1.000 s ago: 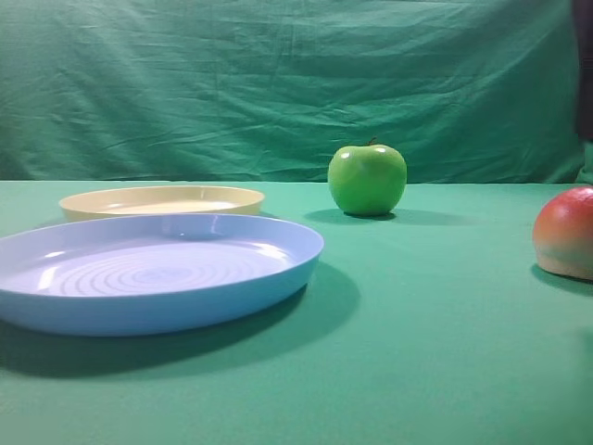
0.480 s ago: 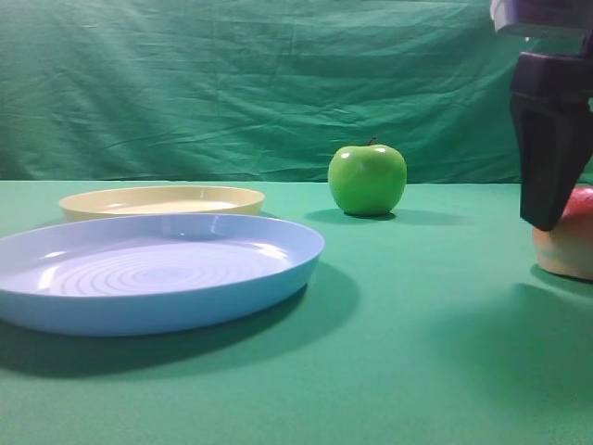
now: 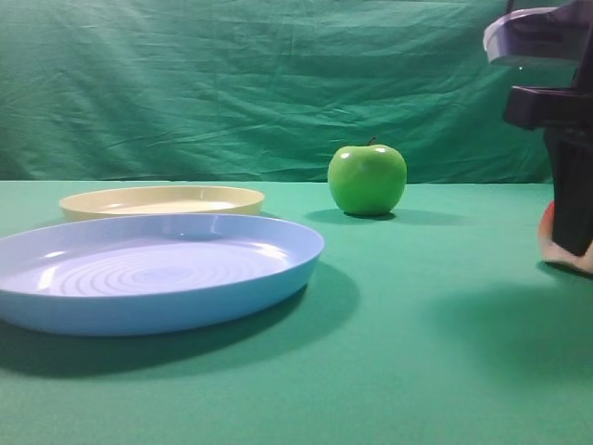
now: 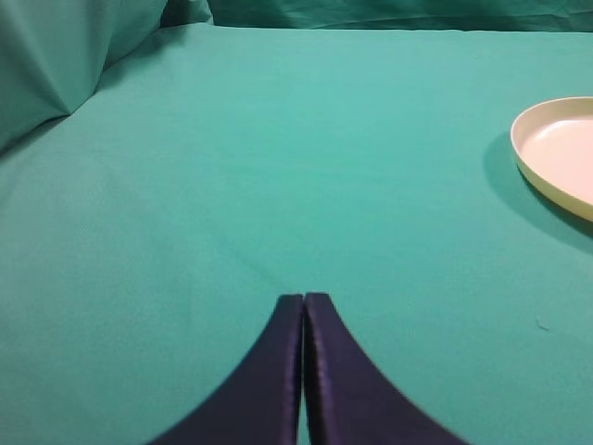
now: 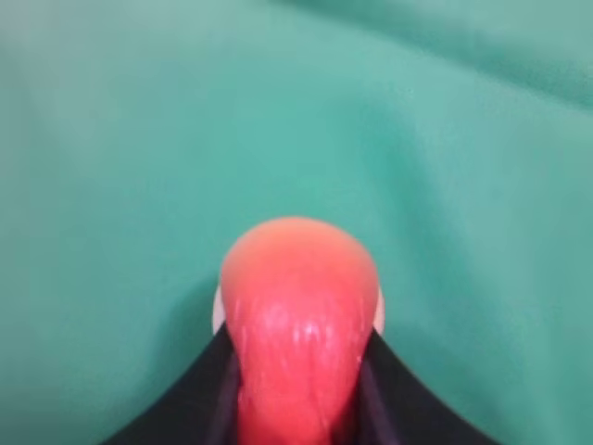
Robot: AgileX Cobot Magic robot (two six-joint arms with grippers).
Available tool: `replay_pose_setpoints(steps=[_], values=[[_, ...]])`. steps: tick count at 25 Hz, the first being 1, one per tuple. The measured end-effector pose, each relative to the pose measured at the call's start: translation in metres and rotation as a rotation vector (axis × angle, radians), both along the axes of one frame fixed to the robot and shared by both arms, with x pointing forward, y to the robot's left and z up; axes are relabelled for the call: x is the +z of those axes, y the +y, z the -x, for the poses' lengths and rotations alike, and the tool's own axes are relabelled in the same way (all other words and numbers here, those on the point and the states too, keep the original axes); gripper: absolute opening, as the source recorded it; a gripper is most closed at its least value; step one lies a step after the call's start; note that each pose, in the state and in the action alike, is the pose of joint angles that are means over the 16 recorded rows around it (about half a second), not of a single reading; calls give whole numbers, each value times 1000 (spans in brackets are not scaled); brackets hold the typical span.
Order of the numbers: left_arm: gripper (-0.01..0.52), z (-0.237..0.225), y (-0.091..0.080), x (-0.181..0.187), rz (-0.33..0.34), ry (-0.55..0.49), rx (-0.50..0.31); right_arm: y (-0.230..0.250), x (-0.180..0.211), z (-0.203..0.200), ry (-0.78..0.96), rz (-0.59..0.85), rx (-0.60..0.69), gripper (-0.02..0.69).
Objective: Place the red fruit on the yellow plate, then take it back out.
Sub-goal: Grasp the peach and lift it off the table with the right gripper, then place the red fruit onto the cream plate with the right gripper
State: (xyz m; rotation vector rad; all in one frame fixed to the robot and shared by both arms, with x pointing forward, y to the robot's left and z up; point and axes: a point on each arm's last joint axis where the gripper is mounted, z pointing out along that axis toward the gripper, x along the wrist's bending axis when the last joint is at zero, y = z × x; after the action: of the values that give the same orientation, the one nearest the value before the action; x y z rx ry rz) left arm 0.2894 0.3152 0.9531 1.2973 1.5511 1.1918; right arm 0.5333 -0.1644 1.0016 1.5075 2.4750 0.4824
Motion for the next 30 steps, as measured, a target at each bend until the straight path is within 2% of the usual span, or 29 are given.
replay_pose_setpoints(steps=[8,13,17,21,27,30], values=[[0,0,0,0,0,0,0,69,77,-20,-205,-96,204,183],[0,0,0,0,0,0,0,120,93,-30,-274,-146,323,183],[0,0,0,0,0,0,0,157,77,-44,-274,-166,392,183],[0,0,0,0,0,0,0,185,42,-63,-254,-172,436,183],[0,0,0,0,0,0,0,208,-17,-83,-226,-178,461,183],[0,0,0,0,0,0,0,214,-36,-89,-226,-183,463,210]])
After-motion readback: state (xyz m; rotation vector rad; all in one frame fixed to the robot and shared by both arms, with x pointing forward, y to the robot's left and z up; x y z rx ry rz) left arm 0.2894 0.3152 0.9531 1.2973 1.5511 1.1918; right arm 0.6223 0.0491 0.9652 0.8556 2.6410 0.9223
